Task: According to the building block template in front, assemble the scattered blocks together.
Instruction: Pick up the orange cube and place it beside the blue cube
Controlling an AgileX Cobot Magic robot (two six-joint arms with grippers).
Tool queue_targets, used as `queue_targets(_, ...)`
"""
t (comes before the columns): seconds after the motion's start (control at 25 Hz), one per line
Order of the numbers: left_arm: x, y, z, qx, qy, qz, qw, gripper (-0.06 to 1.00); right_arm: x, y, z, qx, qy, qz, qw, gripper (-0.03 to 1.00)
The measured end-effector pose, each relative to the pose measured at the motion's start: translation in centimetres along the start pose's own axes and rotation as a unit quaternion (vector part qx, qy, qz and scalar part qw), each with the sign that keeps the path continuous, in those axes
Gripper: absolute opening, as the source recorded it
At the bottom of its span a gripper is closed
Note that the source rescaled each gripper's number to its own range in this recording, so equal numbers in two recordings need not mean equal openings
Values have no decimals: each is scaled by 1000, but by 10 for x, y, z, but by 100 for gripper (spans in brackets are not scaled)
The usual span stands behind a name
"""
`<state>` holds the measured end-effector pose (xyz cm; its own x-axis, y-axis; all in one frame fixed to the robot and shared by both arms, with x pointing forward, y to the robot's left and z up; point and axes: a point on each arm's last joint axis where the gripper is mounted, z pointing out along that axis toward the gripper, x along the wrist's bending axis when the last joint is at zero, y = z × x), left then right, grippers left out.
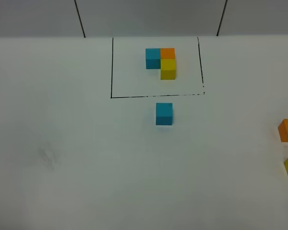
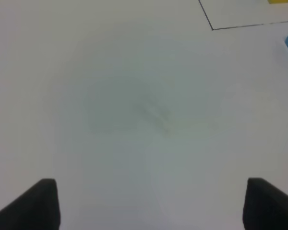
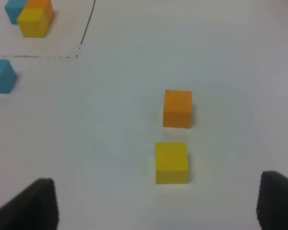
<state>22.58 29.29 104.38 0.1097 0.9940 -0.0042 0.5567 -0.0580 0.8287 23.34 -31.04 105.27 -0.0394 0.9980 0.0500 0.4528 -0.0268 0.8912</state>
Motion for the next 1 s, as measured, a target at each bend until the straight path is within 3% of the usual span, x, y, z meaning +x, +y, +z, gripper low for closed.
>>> queue_targets(0.52, 2, 0, 0, -1, 13, -33, 999, 66, 0, 0, 0, 0, 0, 0, 1000, 70)
queue_targets(1.0, 2, 0, 0, -1, 13, -35, 999, 61, 0, 0, 0, 0, 0, 0, 1000, 70)
